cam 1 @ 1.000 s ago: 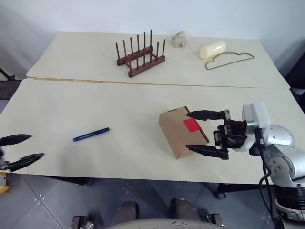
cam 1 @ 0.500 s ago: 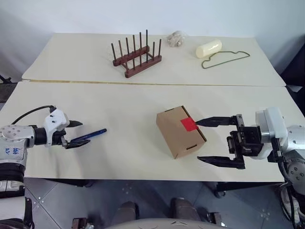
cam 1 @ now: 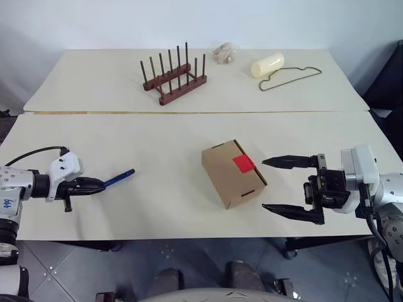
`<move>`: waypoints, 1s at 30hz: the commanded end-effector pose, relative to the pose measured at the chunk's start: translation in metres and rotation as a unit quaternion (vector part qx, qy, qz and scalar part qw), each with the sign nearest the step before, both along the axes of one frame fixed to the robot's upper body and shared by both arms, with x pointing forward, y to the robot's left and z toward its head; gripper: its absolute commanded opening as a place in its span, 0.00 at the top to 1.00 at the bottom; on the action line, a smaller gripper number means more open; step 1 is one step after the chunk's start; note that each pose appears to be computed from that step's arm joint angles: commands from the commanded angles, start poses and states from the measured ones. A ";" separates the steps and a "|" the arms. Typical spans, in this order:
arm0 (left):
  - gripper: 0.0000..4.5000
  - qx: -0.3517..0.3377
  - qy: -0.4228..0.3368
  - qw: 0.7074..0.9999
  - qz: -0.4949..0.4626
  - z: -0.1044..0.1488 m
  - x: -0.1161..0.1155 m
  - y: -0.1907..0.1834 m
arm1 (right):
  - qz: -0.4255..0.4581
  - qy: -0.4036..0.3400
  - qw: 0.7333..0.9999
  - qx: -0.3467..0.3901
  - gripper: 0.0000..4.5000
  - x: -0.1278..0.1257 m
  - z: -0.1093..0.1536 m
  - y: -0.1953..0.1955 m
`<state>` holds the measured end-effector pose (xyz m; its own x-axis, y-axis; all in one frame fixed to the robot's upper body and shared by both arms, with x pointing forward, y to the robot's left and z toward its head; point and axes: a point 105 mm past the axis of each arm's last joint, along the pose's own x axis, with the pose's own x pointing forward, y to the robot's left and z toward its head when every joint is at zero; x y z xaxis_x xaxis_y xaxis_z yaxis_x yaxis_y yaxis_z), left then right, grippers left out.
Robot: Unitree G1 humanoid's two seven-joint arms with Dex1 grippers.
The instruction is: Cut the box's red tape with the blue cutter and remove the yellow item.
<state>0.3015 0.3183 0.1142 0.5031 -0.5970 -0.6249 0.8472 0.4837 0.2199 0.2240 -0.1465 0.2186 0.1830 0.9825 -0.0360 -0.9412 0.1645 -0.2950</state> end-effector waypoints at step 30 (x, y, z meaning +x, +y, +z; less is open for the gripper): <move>0.91 0.101 0.085 0.954 -0.271 -0.006 -0.037 -0.281 | -0.027 0.081 0.979 -0.186 0.92 -0.029 -0.091 0.020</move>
<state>0.2532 0.0369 0.1095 -0.0530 -0.6204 -0.7825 0.9907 -0.1313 0.0370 0.1937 -0.1295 0.1322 0.1688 0.8960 -0.4108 -0.9825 0.1196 -0.1429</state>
